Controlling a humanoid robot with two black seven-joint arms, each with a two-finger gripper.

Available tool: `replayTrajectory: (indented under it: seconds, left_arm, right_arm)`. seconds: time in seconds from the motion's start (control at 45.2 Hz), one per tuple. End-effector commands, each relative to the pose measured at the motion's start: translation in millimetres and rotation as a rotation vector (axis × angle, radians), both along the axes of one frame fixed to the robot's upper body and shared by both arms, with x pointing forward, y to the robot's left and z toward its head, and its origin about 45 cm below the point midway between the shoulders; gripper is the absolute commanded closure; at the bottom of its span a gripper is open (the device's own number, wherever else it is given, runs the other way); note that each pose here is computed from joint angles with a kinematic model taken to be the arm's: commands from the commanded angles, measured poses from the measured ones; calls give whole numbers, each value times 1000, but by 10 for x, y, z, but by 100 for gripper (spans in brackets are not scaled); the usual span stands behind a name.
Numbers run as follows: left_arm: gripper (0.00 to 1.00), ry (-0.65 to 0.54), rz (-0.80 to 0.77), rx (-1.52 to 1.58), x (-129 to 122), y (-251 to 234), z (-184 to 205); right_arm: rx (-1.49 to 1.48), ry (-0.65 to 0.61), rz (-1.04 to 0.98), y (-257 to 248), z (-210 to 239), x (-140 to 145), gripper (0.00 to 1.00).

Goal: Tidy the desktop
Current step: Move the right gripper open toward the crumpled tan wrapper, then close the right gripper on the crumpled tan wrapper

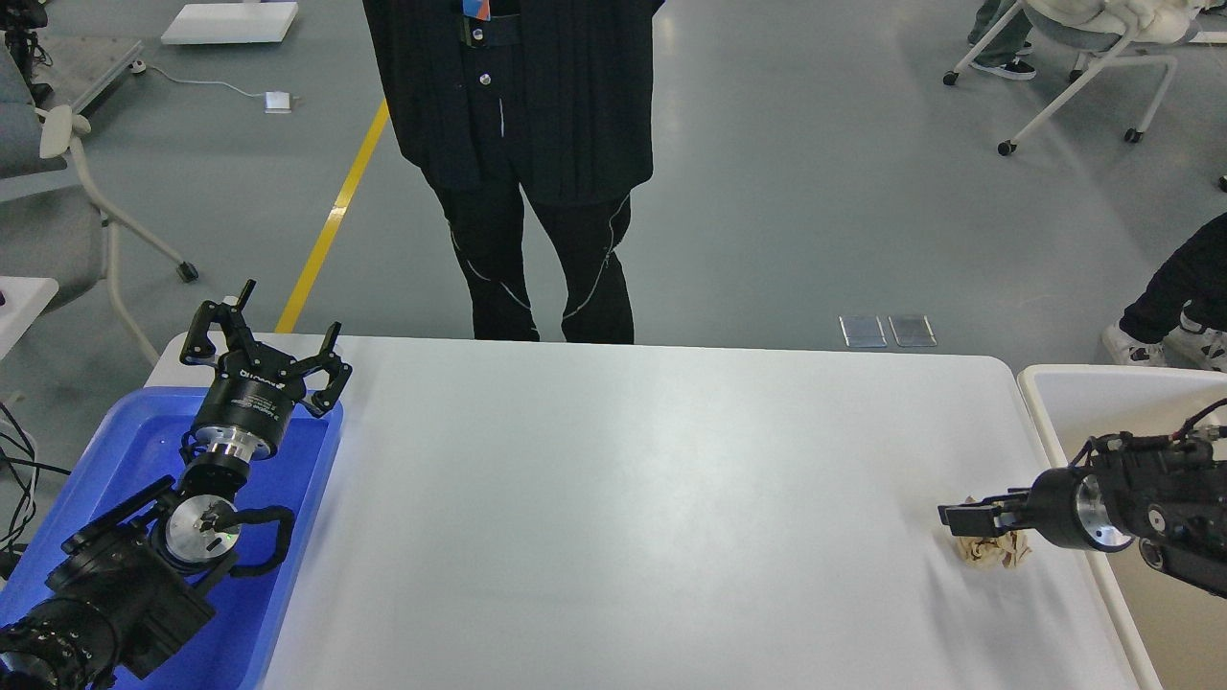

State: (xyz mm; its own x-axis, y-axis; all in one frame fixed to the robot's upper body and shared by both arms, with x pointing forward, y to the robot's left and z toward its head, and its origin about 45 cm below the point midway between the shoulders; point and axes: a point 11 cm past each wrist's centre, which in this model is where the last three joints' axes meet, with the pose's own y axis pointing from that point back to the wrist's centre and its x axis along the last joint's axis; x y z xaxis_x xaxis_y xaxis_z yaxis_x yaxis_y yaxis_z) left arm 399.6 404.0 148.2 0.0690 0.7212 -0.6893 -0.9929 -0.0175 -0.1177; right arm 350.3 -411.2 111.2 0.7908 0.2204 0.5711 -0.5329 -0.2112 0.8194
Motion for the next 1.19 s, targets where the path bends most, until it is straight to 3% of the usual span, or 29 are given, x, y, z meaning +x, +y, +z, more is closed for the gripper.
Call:
replayTrajectory:
  seconds: [0.0,0.531,0.663,0.73,0.818,0.995,1.039,1.105,1.172]
  left_arm:
    - [0,0,0,0,0,0,0]
    - [0,0,0,0,0,0,0]
    - [0,0,0,0,0,0,0]
    - [0,0,0,0,0,0,0]
    - [0,1,1,1,0,1,-1]
    - [0,0,0,0,0,0,0]
    - [0,0,0,0,0,0,0]
    - [0,0,0,0,0,0,0]
    - [0,1,1,1,0,1,-1]
  right_arm:
    - [-11,23,-14,-67,-101,-95,0]
    - [-9,16,-16,-67,-140,-113,3]
    - [-7,6,-21,-73,-195,-130,19]
    - [-7,-1,-20,-71,-197,-126,34]
    - [-5,9,-13,-72,-212,-151,47]
    - [9,12,2,-55,-208,-157,65]
    - [6,15,3,-61,-214,-165,75]
    - [3,19,7,-59,-209,-162,100]
    - [0,19,3,-69,-202,-154,100]
